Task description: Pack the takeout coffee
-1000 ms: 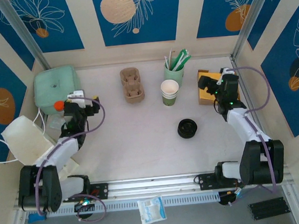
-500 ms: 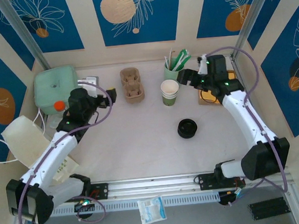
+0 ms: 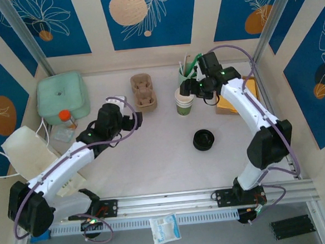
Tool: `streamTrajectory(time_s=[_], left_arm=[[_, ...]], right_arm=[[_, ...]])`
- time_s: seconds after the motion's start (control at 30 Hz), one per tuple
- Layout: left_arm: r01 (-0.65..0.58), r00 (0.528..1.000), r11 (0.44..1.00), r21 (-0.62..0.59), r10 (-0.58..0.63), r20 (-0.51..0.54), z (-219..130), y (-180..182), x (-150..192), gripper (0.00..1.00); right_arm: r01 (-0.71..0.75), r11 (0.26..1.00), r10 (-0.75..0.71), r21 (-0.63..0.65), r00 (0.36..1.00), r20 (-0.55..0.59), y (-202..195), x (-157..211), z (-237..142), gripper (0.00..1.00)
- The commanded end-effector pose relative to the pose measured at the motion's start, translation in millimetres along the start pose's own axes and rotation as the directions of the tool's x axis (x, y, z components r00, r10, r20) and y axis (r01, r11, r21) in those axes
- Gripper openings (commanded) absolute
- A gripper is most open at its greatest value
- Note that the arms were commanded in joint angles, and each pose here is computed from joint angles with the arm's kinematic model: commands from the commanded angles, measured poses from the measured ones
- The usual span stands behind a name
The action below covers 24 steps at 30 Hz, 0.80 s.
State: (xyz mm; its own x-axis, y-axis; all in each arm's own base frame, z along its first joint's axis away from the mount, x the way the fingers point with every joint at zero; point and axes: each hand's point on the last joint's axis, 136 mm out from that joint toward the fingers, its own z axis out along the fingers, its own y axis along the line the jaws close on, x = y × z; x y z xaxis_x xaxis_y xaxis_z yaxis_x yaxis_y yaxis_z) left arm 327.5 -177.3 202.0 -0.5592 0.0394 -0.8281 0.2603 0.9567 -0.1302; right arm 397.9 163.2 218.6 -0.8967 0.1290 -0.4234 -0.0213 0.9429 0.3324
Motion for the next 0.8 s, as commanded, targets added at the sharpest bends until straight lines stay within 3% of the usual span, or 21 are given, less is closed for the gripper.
streamTrajectory(time_s=[0.0, 0.13, 0.77], left_arm=[[0.007, 1.000, 1.000, -0.008, -0.007, -0.011, 0.8, -2.2, 5.4, 0.99], [-0.001, 1.000, 1.000, 0.014, 0.001, -0.002, 0.2, -9.1, 2.6, 0.99], [-0.028, 0.999, 0.998, 0.063, 0.026, 0.026, -6.1, -25.7, -2.7, 0.99]], right_arm=[[0.001, 0.996, 0.003, 0.085, 0.999, -0.048, -10.3, 3.7, 8.0, 0.65], [-0.014, 0.992, 0.020, 0.122, 0.999, -0.042, -16.7, -7.2, 17.9, 0.56], [-0.048, 0.983, 0.061, 0.178, 0.996, -0.067, -39.1, -21.4, 54.2, 0.42]])
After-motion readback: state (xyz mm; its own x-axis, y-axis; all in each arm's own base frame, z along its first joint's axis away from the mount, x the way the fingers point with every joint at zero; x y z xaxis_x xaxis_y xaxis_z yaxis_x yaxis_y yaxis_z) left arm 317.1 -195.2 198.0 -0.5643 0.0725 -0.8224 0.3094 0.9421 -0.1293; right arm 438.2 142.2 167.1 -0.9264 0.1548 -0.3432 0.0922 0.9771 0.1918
